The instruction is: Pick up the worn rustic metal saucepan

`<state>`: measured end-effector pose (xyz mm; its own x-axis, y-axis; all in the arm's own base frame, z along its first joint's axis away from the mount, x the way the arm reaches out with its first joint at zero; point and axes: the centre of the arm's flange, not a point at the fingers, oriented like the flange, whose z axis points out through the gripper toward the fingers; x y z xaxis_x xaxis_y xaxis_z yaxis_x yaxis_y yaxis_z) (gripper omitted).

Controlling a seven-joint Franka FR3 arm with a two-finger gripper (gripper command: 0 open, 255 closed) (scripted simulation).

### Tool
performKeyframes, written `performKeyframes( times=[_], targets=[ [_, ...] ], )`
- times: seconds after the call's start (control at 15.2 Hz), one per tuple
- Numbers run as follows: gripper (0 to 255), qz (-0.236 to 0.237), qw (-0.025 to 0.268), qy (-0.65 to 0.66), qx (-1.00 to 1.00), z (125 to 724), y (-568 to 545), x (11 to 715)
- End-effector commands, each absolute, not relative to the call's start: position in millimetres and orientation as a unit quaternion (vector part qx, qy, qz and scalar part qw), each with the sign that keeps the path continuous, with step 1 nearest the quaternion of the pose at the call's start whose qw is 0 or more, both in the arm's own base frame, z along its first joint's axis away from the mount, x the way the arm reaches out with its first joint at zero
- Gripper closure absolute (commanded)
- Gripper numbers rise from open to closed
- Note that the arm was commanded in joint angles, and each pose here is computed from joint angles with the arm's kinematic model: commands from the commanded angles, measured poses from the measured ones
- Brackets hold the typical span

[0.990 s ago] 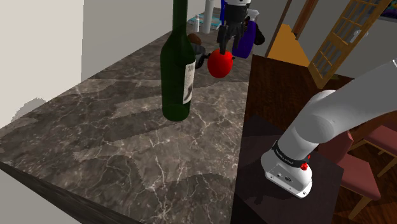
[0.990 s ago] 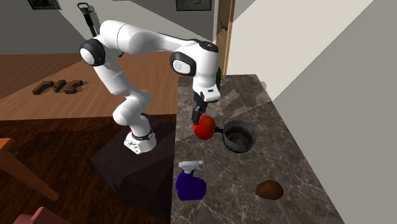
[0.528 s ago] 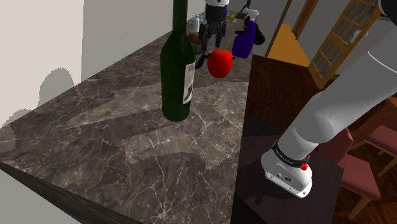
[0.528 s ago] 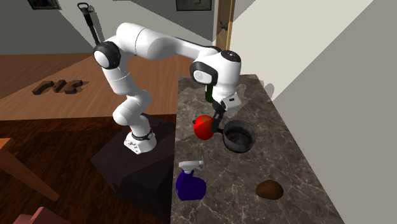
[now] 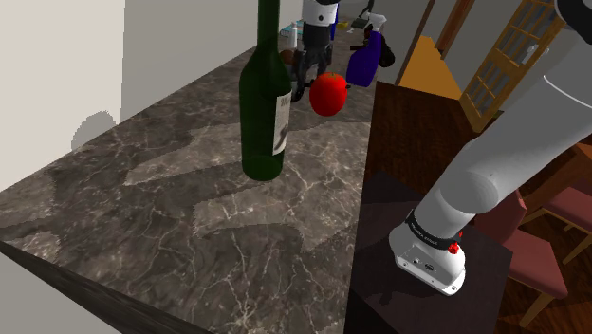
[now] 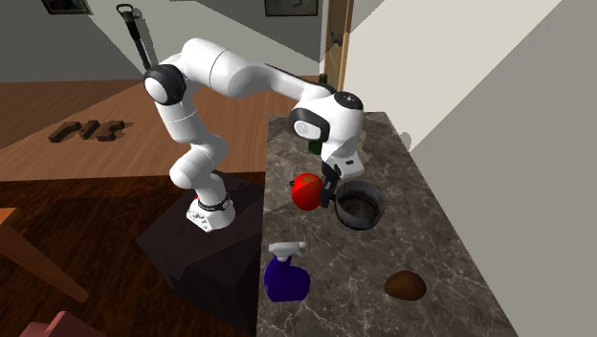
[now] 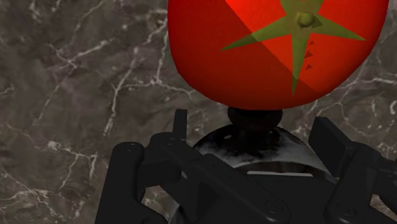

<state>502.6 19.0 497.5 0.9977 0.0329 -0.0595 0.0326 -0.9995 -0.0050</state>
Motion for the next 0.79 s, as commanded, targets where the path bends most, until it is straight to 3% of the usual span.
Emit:
performKeyframes(
  times=[0.0, 0.07, 0.73],
  targets=[
    [0, 0.03, 0.002, -0.016, -0.999, 493.9, 20.2, 503.2],
    [255, 0.029, 0.002, -0.016, -0.999, 494.0, 19.7, 503.2],
    [255, 0.03, 0.002, -0.016, -0.999, 499.2, 20.2, 503.2]
  ],
)
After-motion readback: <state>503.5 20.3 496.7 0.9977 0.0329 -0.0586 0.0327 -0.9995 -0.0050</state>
